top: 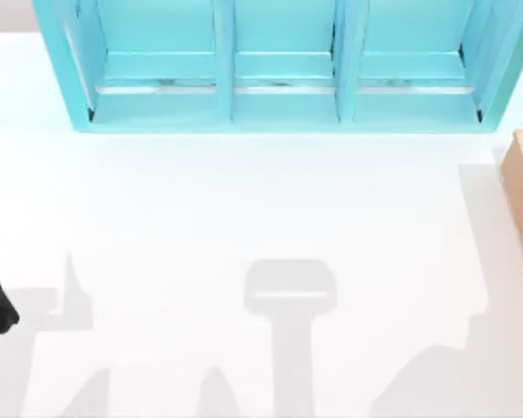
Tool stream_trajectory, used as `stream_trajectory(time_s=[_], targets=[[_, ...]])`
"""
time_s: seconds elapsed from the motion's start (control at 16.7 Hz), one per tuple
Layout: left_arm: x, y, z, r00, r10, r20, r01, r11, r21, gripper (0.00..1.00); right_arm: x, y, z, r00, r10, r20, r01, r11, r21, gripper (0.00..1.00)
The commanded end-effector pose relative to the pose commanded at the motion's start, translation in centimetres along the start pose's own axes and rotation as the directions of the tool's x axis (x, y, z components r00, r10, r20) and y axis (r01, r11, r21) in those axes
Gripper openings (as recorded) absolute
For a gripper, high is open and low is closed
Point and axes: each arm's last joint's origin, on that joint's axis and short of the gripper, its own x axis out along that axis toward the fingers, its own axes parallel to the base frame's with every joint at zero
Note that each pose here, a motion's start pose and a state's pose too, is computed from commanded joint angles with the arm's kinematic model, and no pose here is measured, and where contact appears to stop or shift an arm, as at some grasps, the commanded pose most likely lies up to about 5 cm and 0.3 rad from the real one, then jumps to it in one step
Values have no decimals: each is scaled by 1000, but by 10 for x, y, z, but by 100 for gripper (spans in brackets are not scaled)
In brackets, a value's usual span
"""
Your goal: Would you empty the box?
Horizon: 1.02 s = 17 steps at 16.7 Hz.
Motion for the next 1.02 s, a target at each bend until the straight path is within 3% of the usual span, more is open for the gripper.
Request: stream_trajectory(time_s=[0.66,1.02], targets=[[0,0,0,1000,0,0,0,1000,0,100,-4,-1,1,1000,-2,4,2,1000,2,0],[0,0,0,1000,0,0,0,1000,0,100,-66,-3,9,1000,5,-12,-5,1000,1,0]])
